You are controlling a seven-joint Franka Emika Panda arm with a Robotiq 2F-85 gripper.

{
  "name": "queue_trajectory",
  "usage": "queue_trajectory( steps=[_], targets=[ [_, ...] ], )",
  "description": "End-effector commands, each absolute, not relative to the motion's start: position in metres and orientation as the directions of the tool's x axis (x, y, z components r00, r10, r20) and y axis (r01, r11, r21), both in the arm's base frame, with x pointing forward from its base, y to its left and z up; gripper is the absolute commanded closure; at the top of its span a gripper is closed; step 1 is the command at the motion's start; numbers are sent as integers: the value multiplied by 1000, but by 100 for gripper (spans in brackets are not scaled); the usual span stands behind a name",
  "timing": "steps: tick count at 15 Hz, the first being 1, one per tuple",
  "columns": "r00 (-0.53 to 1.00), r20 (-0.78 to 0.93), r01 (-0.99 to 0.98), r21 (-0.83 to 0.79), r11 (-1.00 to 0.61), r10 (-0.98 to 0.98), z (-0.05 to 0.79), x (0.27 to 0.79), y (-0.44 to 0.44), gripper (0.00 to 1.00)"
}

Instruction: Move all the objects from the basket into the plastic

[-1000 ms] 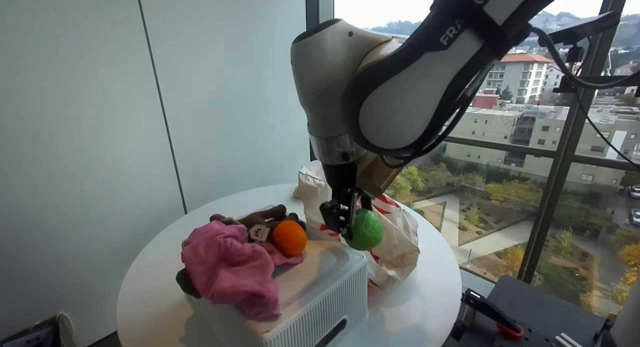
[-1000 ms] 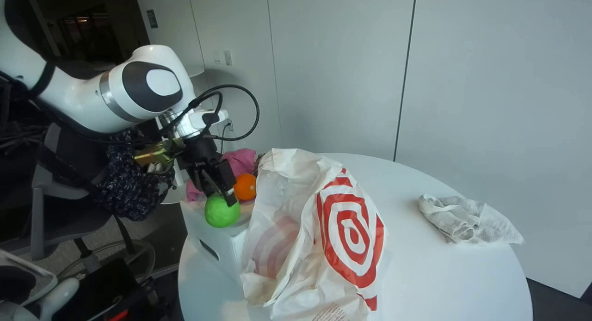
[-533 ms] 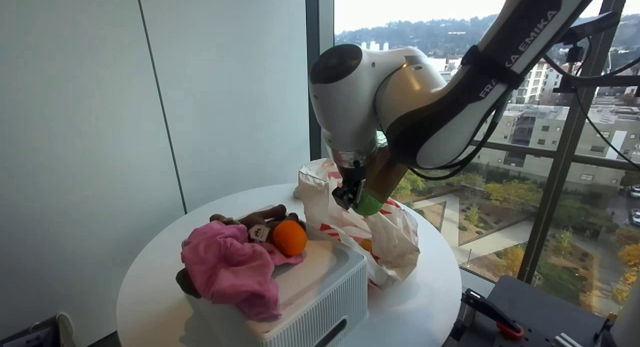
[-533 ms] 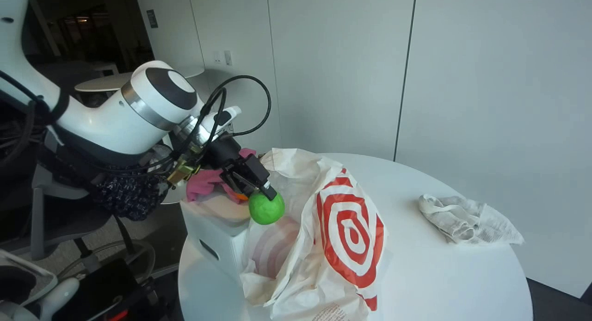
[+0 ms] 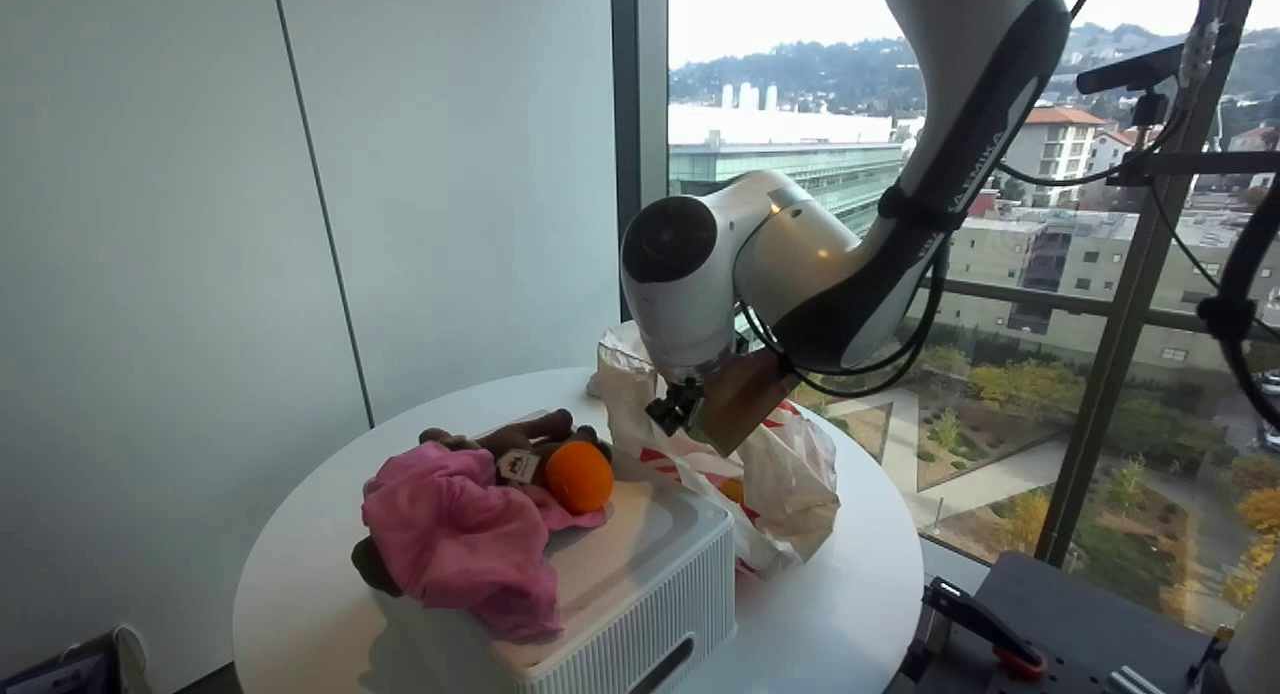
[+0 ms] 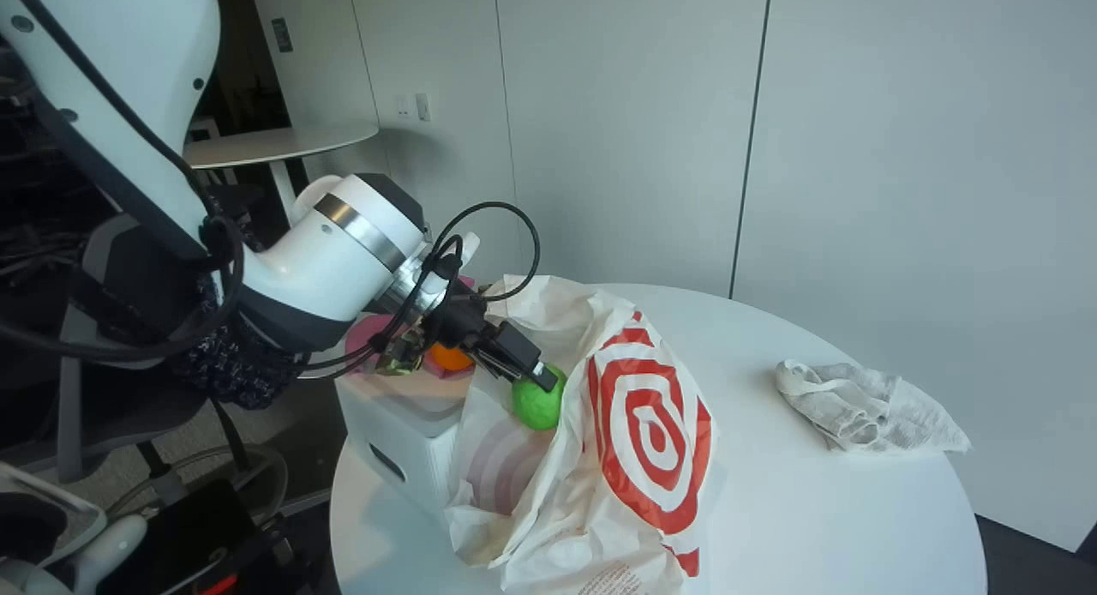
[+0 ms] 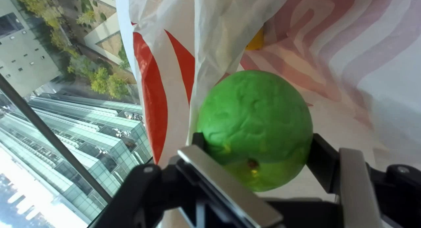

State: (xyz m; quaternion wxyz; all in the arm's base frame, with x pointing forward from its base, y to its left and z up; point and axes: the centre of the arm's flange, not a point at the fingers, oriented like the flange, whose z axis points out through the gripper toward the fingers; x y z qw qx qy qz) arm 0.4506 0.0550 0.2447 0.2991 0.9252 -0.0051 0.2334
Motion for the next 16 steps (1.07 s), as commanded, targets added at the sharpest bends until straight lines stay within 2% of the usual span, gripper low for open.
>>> queue_trajectory(
  steps=[1,2,6,11,16],
  targets=[
    [879,473,-216,514,-830,64,225,470,55,4],
    [888,459,-223,493,-841,33,236,470,57,0],
    [935,354,-195,457,-868,-24,283,463,73,0],
    [986,147,28,333,-943,82,314,434,135,0],
    [970,161,139,253,-958,183,343,425,209,0]
  ],
)
